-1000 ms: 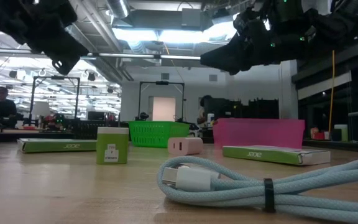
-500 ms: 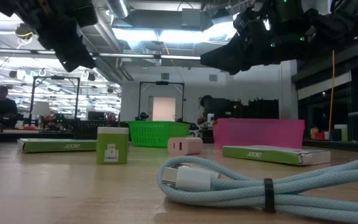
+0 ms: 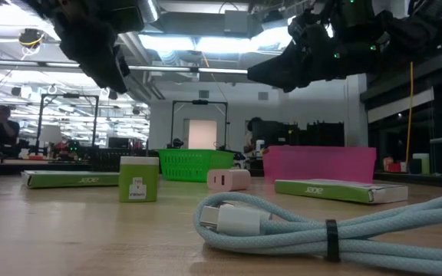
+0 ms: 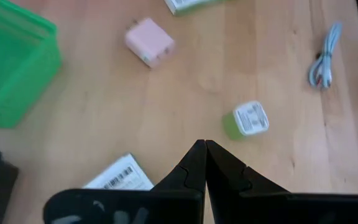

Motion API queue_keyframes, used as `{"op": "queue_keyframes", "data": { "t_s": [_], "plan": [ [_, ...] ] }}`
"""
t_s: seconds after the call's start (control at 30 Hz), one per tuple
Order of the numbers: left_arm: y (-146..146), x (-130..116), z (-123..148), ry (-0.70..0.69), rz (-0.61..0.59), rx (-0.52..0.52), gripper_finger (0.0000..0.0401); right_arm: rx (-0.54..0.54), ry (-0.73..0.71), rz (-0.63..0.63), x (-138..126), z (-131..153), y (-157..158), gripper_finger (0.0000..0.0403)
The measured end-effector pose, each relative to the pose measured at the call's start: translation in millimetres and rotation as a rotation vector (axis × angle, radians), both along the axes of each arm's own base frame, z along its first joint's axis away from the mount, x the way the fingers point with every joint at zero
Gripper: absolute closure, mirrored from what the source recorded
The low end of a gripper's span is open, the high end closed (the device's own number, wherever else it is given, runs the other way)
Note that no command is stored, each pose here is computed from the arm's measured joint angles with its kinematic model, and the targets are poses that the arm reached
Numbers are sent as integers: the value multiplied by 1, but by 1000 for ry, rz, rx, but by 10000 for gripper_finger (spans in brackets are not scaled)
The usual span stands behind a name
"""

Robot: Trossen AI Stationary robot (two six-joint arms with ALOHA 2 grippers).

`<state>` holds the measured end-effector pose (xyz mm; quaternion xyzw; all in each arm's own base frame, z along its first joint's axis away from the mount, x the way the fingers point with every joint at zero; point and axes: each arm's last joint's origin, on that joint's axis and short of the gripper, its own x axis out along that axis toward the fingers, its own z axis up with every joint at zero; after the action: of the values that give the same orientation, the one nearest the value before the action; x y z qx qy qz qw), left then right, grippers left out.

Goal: Pick and place items into bin
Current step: Put the green charger adapter into the green bin

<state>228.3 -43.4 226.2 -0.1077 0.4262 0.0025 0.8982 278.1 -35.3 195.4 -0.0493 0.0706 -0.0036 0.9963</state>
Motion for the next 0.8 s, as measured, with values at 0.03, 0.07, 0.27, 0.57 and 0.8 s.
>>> {"op": "queue_keyframes", "data": {
  "t_s": [0.03,0.07,0.27,0.57,0.8],
  "plan": [
    [-3,2,1,13,-11,2,399,0,0,0,0,0,0,295],
    [-7,5,2,19,-18,0,399,0,1,-1,0,0,0,295],
    [-24,19,12,52,-26,11,399,0,4,-2,0,0,0,295],
    [-63,42,18,87,-21,-10,399,1,11,-2,0,-1,0,295],
    [-87,57,17,115,13,-21,398,-13,12,0,0,-1,-1,295]
  ]
}}
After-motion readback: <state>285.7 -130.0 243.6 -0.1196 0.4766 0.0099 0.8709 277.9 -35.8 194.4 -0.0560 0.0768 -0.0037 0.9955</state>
